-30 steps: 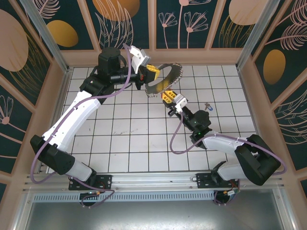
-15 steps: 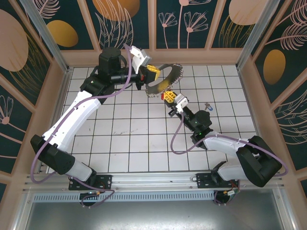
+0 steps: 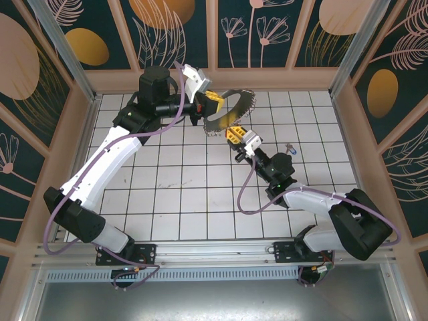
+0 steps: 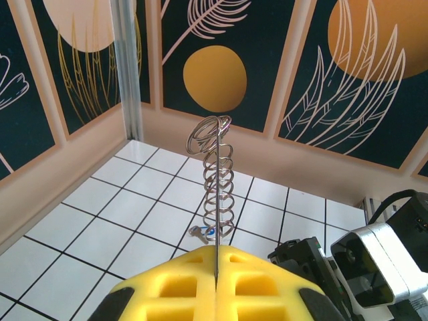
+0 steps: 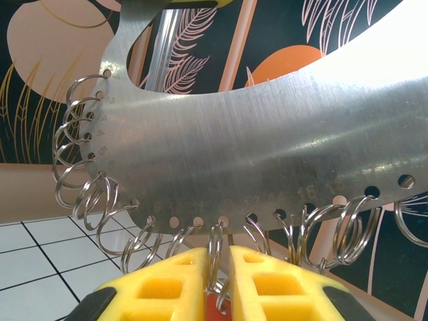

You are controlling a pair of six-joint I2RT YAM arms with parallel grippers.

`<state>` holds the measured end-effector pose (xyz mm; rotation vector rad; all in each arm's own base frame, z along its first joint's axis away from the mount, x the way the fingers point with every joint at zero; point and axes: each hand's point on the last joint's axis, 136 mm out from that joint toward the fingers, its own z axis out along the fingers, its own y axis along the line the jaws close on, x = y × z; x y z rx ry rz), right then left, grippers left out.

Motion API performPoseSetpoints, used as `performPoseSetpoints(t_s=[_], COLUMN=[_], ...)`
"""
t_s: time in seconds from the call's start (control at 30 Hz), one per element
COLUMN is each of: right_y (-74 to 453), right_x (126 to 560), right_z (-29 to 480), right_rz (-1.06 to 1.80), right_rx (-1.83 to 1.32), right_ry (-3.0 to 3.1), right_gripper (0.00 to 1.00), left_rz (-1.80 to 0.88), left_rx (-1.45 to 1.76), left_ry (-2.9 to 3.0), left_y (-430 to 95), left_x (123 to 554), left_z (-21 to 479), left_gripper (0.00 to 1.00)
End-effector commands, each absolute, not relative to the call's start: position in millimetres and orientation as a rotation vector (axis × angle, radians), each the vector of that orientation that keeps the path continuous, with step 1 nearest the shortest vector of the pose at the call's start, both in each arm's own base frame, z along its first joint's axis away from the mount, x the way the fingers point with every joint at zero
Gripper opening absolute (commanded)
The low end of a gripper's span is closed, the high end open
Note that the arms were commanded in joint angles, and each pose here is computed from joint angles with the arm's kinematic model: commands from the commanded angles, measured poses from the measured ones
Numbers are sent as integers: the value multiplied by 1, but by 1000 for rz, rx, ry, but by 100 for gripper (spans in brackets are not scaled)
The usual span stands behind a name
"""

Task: Put the keys on the keyring

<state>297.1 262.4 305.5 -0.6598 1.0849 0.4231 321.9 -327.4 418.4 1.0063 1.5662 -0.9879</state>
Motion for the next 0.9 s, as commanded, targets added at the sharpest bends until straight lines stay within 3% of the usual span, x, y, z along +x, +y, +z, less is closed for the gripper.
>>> performPoseSetpoints(t_s=[0.0,0.57,0.87], right_y=[266,267,265], right_x=[297,304,302], right_z=[321,323,325], right_rz=[442,425,424], right_rx=[-655,-627,-616], right_ry=[1041,1040,1035], right_gripper=[17,13,6], left_rz=[-986,-988,-982], left_rx=[1020,1015,1008], left_ry=[1487,1481,1493], left_y=[-329,-329,-328], left_x=[315,314,316], left_z=[442,444,439], left_gripper=[0,0,0])
